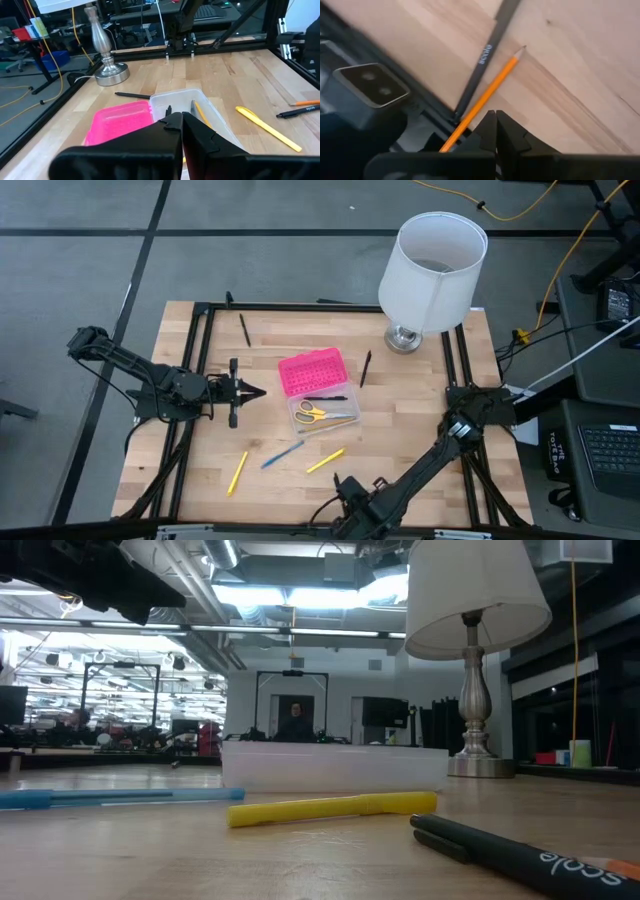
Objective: Pick & place school supplies into a supply box
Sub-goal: Put the orange pencil into the pink supply box
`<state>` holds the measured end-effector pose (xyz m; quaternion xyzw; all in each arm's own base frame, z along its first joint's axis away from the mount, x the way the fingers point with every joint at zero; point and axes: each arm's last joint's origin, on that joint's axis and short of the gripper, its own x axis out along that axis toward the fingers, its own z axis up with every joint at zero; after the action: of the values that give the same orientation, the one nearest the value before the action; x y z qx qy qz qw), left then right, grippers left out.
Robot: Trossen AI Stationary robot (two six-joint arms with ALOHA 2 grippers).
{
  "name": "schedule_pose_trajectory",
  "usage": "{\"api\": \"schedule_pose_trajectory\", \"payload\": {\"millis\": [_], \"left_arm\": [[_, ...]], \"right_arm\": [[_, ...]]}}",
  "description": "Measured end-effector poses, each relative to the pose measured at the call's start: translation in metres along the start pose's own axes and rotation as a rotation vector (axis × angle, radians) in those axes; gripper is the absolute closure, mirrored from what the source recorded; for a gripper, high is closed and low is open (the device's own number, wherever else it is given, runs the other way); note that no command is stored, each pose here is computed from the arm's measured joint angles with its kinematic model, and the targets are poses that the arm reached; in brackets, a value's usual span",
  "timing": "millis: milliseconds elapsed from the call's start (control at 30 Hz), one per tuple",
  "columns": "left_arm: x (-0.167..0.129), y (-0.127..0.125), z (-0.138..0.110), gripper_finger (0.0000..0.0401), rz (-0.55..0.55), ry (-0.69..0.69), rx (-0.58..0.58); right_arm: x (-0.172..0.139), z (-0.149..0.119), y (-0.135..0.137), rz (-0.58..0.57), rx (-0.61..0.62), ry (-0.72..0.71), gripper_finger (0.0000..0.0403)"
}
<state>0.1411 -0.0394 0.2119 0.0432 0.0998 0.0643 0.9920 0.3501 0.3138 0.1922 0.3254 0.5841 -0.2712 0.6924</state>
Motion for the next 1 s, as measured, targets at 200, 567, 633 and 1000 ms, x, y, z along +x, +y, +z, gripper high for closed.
{"api": "schedule_pose_trajectory", "payload": {"millis": [200, 567, 633, 1000], "left_arm": [[0.0000, -0.0001, 0.0000, 0.0396, -0.001, 0.000, -0.009], [0.0000, -0.0001, 0.0000, 0.0398, 0.000, 0.000, -0.025], [0.0000, 0.0000, 0.0000, 0.0398, 0.000, 0.000, -0.025], [0.0000, 0.0003, 0.0000, 0.0396, 0.012, 0.000, -0.017]], "right_arm": [[0.0078, -0.0016, 0.0011, -0.023, 0.018, 0.022, 0.0395], [0.0077, -0.0018, 0.0041, 0.007, 0.023, 0.027, 0.0385], [0.0078, -0.0017, 0.0040, 0.006, 0.033, 0.026, 0.0386], [0.0078, -0.0015, 0.0040, 0.006, 0.045, 0.016, 0.0345]]}}
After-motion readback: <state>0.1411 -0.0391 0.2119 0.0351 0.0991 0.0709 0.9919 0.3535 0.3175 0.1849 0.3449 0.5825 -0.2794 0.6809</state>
